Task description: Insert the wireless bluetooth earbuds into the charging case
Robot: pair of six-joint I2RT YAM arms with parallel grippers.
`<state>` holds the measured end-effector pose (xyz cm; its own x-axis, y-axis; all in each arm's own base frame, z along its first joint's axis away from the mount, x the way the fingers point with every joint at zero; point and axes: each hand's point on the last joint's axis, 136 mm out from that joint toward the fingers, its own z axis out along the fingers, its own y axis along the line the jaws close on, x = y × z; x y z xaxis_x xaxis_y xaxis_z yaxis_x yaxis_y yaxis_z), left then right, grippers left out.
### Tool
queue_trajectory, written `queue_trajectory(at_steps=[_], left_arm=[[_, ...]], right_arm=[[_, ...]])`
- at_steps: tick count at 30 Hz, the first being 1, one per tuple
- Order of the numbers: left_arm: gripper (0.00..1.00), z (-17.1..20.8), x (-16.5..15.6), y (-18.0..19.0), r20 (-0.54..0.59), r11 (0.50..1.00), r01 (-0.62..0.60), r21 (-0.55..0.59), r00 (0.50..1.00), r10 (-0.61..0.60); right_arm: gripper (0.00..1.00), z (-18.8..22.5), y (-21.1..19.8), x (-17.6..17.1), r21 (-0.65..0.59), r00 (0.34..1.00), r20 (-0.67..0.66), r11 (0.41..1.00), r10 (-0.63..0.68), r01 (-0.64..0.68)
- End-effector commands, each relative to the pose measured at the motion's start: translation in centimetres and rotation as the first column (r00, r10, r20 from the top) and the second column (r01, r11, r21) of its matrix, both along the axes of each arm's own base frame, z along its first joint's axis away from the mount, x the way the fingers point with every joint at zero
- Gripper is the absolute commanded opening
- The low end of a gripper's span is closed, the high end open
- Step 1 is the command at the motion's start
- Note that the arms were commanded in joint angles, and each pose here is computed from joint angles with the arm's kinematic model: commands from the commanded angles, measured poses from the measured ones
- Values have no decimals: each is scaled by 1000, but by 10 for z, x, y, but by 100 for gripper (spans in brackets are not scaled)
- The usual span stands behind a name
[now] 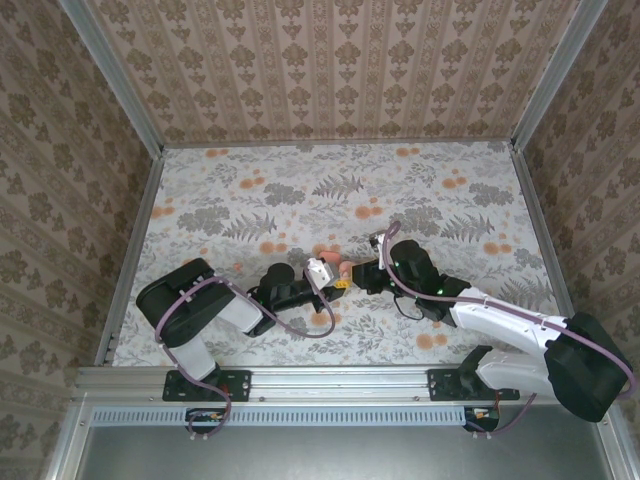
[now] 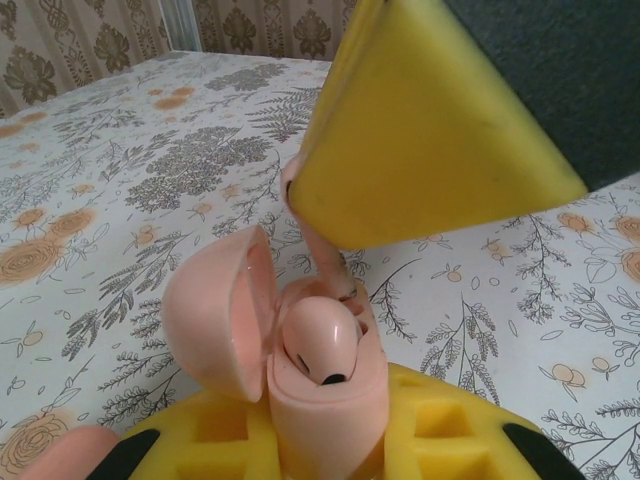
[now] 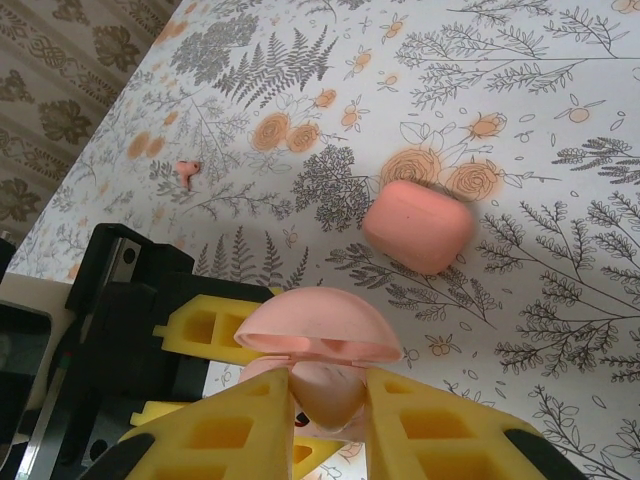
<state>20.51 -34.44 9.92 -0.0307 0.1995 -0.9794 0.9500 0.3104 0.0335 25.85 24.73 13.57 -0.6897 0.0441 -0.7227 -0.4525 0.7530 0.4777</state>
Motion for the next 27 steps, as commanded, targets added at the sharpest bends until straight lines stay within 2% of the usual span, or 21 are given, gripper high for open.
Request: queue_trajectory(at_steps=[1,21,27], left_arm=[[12,29,2,-8,31,996,16,-86,999,-14],[12,40,6,-6,39,994,2,-112,999,3],[12,41,5,-6,38,994,4,-113,999,1]], right_arm=[[23,5,3,-5,20,999,26,999,27,-27],[24,10,10,-15,62,995,56,995,77,-81],[34,13,8,-15,62,996,65,995,68,-72]])
